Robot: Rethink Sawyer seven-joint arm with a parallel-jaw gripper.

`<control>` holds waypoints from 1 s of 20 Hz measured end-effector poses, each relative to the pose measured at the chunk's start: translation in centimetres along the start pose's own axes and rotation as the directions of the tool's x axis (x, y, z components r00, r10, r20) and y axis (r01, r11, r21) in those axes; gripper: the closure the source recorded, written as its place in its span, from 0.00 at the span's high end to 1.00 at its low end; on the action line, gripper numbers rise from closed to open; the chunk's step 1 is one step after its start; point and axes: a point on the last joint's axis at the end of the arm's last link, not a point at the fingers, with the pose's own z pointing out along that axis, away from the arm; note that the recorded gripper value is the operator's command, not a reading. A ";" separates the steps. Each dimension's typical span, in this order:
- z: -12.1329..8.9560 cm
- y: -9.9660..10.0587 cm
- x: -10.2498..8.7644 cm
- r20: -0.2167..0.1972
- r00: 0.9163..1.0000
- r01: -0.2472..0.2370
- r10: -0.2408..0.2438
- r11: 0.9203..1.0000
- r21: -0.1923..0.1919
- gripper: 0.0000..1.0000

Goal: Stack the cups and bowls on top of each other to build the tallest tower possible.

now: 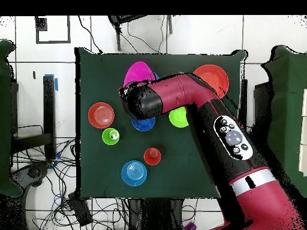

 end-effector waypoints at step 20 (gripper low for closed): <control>0.2 -2.7 1.9 -0.044 0.997 -0.059 0.061 0.997 0.040 1.00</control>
